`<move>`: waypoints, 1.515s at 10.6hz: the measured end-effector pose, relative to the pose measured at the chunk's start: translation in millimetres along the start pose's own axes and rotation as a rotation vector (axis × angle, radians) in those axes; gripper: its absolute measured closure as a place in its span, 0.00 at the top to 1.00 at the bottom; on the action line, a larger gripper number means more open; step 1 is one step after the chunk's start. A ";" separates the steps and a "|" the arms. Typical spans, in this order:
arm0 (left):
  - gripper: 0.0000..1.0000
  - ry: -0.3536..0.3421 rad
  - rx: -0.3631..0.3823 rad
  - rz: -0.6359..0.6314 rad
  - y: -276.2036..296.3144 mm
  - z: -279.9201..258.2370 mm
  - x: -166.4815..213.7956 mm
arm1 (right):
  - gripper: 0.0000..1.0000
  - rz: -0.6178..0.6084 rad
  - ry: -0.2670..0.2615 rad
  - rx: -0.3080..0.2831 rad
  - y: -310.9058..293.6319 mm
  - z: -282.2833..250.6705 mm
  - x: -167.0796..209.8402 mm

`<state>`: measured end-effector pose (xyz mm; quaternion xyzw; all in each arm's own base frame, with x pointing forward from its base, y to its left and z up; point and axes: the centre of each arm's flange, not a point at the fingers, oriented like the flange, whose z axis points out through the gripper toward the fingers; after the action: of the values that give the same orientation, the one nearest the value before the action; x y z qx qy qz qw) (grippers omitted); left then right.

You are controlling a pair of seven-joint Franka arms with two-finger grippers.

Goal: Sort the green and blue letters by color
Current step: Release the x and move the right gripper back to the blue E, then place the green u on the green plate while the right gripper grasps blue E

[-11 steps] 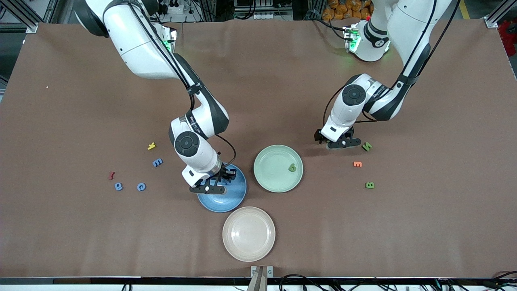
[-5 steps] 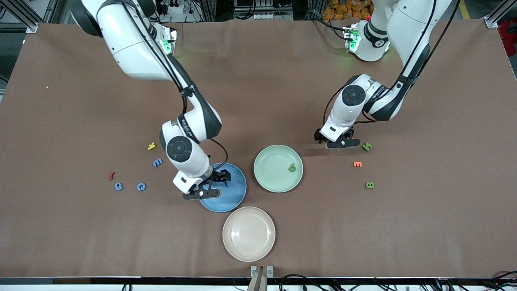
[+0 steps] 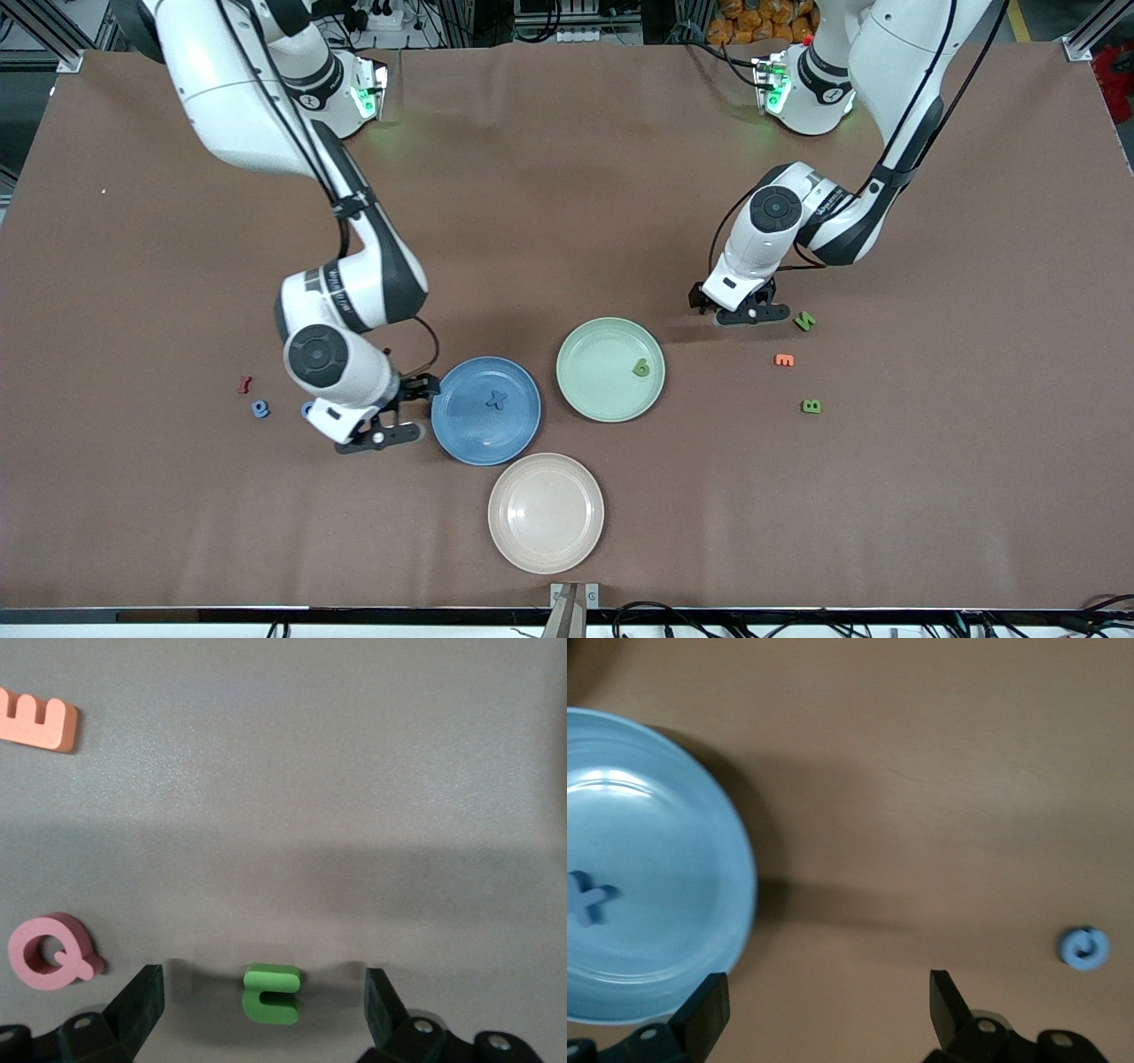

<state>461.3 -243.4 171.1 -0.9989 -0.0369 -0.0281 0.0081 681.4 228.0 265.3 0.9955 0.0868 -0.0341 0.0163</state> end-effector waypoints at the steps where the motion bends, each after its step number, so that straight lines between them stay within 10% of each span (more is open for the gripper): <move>1: 1.00 0.000 0.000 0.000 0.1 0.1 -0.1 | 1.00 0.031 -0.016 -0.001 23.6 -8.8 -0.2; 3: 0.96 0.000 0.000 0.000 0.0 0.2 -0.1 | 1.00 0.100 -0.018 0.002 71.0 -28.8 -0.7; 8: 0.26 0.012 -0.012 0.008 5.5 -4.9 -0.1 | 1.00 0.521 0.005 0.013 137.9 -26.2 -18.0; 16: 0.27 0.129 -0.108 -0.142 38.2 -54.7 46.7 | 1.00 1.087 0.044 0.045 117.8 18.8 -70.4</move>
<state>507.6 -279.0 227.9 -0.9888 -0.1055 -0.0949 -0.0456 631.4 99.2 254.6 0.8976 -0.4407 -0.0020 0.0085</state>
